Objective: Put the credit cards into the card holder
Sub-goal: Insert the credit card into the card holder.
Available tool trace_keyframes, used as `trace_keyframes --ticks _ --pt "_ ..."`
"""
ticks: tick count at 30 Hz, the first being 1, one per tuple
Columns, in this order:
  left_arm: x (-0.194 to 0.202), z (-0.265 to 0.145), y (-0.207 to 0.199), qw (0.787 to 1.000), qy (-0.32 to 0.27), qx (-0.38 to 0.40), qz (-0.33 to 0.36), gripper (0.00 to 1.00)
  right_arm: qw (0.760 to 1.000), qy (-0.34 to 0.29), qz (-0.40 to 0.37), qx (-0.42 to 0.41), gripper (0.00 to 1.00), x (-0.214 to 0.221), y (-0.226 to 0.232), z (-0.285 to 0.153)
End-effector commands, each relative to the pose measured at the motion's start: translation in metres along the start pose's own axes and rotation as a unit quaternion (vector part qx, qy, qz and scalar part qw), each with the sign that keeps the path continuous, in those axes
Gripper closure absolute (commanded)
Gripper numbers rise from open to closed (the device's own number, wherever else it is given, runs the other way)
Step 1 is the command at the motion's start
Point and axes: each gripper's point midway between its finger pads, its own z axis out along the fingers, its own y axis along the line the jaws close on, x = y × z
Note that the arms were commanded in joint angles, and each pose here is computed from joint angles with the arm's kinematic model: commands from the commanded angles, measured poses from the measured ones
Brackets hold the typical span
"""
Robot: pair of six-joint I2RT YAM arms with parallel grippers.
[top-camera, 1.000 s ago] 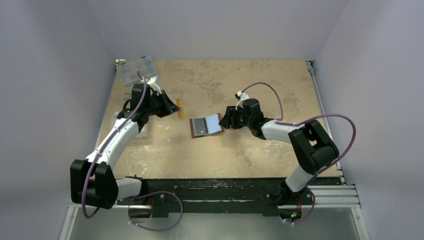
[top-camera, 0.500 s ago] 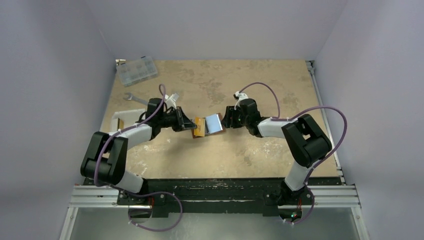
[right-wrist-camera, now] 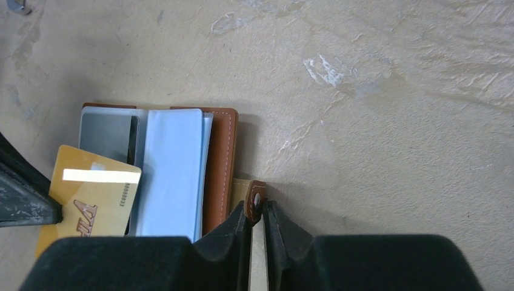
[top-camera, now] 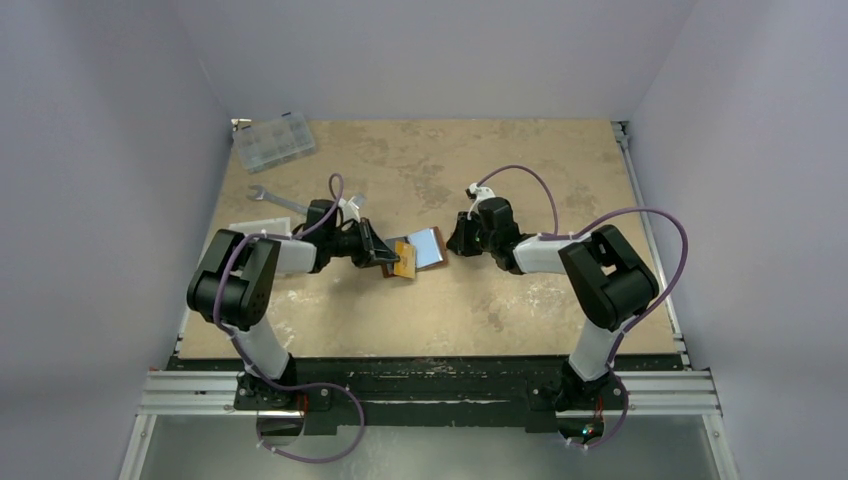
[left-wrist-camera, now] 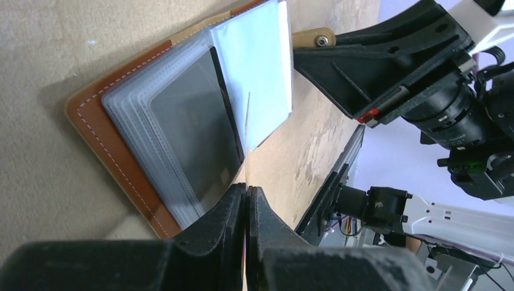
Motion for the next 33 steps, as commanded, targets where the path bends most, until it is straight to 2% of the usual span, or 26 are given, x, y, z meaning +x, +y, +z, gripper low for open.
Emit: trace_keyframes --ticks 1,8,23,33 --pt "-0.013 0.005 -0.010 1.000 0.006 0.014 0.011 1.00 1.000 -0.013 -0.008 -0.021 0.82 -0.012 0.012 0.002" --pt "-0.007 0.008 0.004 1.000 0.021 -0.013 -0.017 1.00 1.000 -0.015 -0.009 -0.018 0.84 -0.013 0.011 0.000" --pt "-0.010 -0.013 0.012 0.998 0.024 -0.043 -0.027 1.00 1.000 -0.010 -0.009 -0.020 1.00 -0.010 0.012 0.001" --pt "-0.007 -0.007 0.014 0.998 0.039 -0.024 -0.033 1.00 1.000 -0.010 -0.010 -0.020 1.00 -0.011 0.011 0.002"
